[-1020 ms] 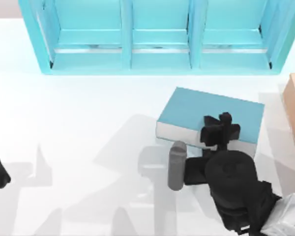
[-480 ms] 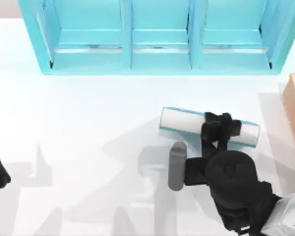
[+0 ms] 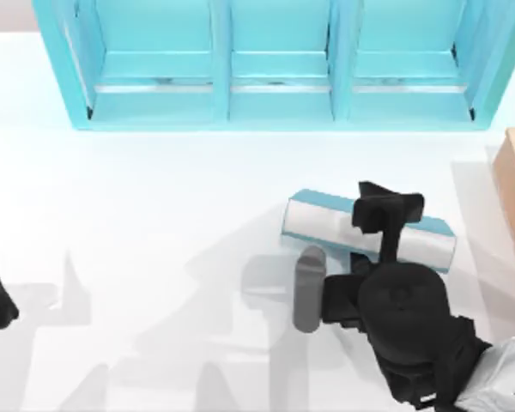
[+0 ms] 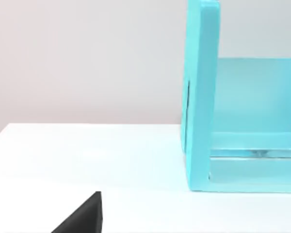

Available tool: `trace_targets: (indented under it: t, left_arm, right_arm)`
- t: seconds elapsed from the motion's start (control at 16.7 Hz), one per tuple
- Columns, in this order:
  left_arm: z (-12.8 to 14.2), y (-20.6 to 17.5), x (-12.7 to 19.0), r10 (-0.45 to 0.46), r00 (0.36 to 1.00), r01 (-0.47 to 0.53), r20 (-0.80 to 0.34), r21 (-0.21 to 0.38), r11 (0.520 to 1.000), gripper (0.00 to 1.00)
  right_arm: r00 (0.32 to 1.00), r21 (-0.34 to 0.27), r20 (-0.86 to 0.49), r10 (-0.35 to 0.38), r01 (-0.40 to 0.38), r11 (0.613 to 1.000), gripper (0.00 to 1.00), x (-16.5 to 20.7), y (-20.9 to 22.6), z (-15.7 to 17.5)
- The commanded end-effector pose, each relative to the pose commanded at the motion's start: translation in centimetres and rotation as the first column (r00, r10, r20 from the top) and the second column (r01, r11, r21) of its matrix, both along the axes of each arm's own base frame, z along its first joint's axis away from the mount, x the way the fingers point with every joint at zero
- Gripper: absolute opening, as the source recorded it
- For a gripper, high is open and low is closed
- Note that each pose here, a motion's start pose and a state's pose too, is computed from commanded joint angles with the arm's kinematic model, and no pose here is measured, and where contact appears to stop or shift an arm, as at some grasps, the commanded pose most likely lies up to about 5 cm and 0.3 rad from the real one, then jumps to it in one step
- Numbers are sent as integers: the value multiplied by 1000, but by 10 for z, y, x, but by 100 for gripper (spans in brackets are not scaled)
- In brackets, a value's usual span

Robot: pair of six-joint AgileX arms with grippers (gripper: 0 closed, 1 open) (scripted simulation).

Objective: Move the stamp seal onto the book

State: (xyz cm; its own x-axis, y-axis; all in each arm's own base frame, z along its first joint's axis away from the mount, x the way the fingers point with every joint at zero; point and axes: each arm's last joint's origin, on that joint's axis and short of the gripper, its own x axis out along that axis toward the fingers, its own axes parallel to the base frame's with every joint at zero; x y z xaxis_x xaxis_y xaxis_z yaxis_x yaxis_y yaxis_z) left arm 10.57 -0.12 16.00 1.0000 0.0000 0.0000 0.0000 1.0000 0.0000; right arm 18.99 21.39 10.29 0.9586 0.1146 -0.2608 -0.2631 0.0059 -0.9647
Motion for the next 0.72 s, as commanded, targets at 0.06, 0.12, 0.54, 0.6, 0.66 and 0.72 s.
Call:
trace_targets:
  t: [0.06, 0.12, 0.54, 0.6, 0.66, 0.72]
  left_arm:
    - [0, 0, 0, 0, 1000, 0, 0, 0, 1000, 100]
    - [0, 0, 0, 0, 1000, 0, 0, 0, 1000, 100]
    - [0, 0, 0, 0, 1000, 0, 0, 0, 1000, 100]
    - [0, 0, 0, 0, 1000, 0, 0, 0, 1000, 100]
    - [0, 0, 0, 0, 1000, 0, 0, 0, 1000, 100]
    - [0, 0, 0, 0, 1000, 0, 0, 0, 1000, 100]
  right_arm:
    - [1000, 0, 0, 0, 0, 1000, 100, 0, 0, 0]
    - [1000, 0, 0, 0, 0, 1000, 100, 0, 0, 0]
    - [999, 27, -52, 17, -16, 999, 100, -38, 17, -3]
    - [998, 33, -66, 23, -21, 999, 100, -52, 20, -3]
    - [996, 35, -79, 29, -27, 999, 100, -66, 23, -4]
    - [995, 33, -89, 36, -33, 999, 100, -81, 24, -4]
